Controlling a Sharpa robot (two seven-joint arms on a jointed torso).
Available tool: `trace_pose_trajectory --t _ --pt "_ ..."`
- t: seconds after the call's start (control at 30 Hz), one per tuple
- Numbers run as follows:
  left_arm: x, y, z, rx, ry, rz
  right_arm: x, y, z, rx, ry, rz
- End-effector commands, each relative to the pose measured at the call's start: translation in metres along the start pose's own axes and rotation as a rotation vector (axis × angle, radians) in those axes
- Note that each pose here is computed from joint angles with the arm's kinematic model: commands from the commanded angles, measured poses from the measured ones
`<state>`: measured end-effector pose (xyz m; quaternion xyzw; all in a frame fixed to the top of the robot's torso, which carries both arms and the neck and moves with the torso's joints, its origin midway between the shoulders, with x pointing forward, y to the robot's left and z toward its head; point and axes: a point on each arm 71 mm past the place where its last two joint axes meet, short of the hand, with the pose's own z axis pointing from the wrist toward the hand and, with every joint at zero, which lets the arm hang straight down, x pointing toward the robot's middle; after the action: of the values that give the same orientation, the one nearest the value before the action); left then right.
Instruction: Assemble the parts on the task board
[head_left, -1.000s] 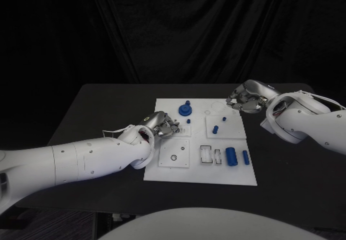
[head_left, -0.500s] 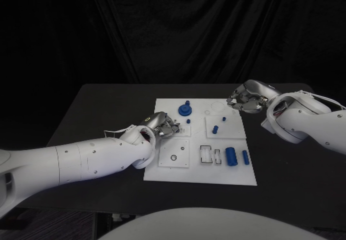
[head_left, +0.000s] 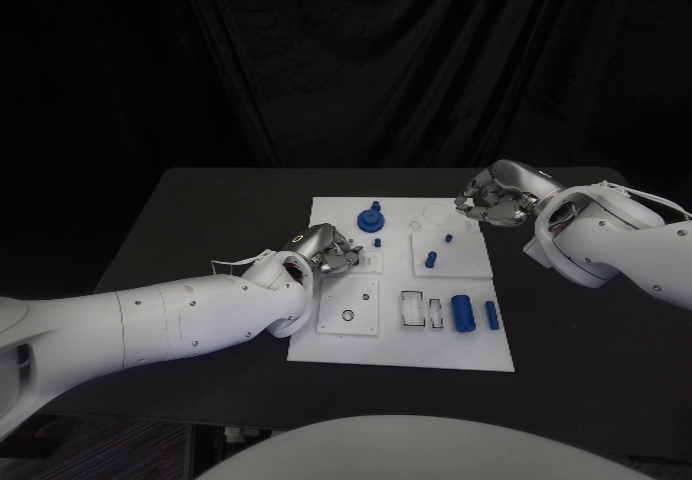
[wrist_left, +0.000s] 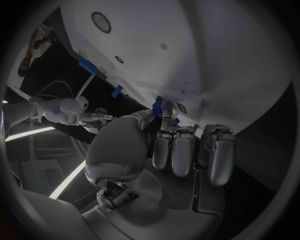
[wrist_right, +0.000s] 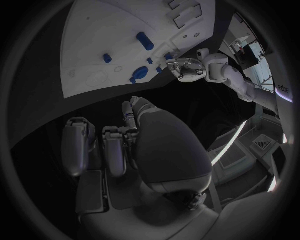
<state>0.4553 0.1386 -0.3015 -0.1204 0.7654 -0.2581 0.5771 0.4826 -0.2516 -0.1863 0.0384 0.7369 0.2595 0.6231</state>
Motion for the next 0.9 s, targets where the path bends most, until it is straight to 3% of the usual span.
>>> trace_pose_trajectory --t 0.03,0.9 --pt "0.0059 0.0014 -0.0015 0.002 0.031 0.010 0.0010 -0.0020 -0.0005 0.020 0.005 -0.001" --pt "0.0046 0.0098 -0.0018 -0.027 0.042 0.020 0.0030 -0.0038 -0.0015 0.029 0.013 0.000"
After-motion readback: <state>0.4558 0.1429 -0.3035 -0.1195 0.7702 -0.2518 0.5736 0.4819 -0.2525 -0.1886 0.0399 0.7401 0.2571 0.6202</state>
